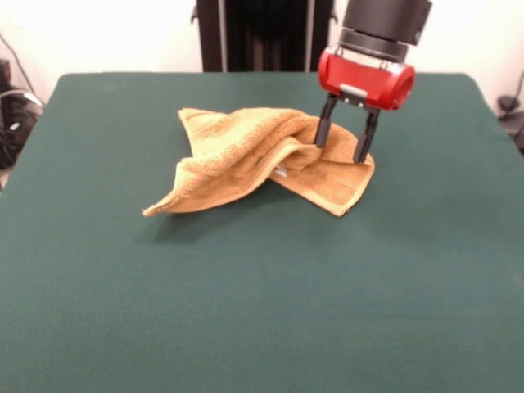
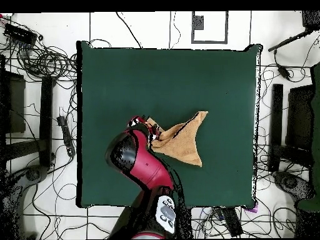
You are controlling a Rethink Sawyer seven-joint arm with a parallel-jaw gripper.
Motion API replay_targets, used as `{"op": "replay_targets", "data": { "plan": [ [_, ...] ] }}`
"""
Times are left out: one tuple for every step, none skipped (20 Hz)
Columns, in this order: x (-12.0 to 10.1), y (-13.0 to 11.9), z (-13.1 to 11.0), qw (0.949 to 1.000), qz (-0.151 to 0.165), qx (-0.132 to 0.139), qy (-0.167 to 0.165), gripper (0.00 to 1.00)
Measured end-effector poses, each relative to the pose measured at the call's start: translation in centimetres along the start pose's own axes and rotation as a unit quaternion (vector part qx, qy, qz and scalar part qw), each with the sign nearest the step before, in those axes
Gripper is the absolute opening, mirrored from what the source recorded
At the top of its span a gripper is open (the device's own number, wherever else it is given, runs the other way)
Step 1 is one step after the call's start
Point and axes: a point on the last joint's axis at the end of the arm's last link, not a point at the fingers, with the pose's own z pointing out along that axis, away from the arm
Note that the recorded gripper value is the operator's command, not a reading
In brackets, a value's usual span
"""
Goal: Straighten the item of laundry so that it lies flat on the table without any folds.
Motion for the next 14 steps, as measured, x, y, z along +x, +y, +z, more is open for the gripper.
{"op": "replay_targets", "data": {
  "plan": [
    [0.1,0.1,0.0,1.0000,0.000,0.000,0.000,1.00],
    [0.4,0.4,-0.1,1.0000,0.001,0.000,0.001,1.00],
    [0.5,0.5,-0.1,1.0000,0.002,0.000,0.001,1.00],
    [0.6,0.6,-0.2,1.0000,0.004,0.000,0.001,1.00],
    [0.8,0.7,-0.2,1.0000,0.007,0.002,0.002,1.00],
    [1.0,0.8,-0.2,1.0000,0.009,0.003,0.002,1.00],
    [1.3,0.9,-0.3,0.9999,0.011,0.006,0.003,1.00],
    [2.0,0.8,-0.2,0.9998,0.013,0.015,0.008,1.00],
    [2.4,0.7,-0.2,0.9997,0.014,0.019,0.011,1.00],
    [2.9,0.6,-0.2,0.9995,0.014,0.024,0.015,1.00],
    [3.4,0.5,-0.1,0.9993,0.013,0.028,0.020,1.00],
    [3.9,0.4,-0.1,0.9991,0.012,0.033,0.026,1.00],
    [4.2,0.3,-0.1,0.9989,0.011,0.035,0.029,1.00],
    [4.4,0.3,0.0,0.9988,0.010,0.036,0.032,1.00]
  ]
}}
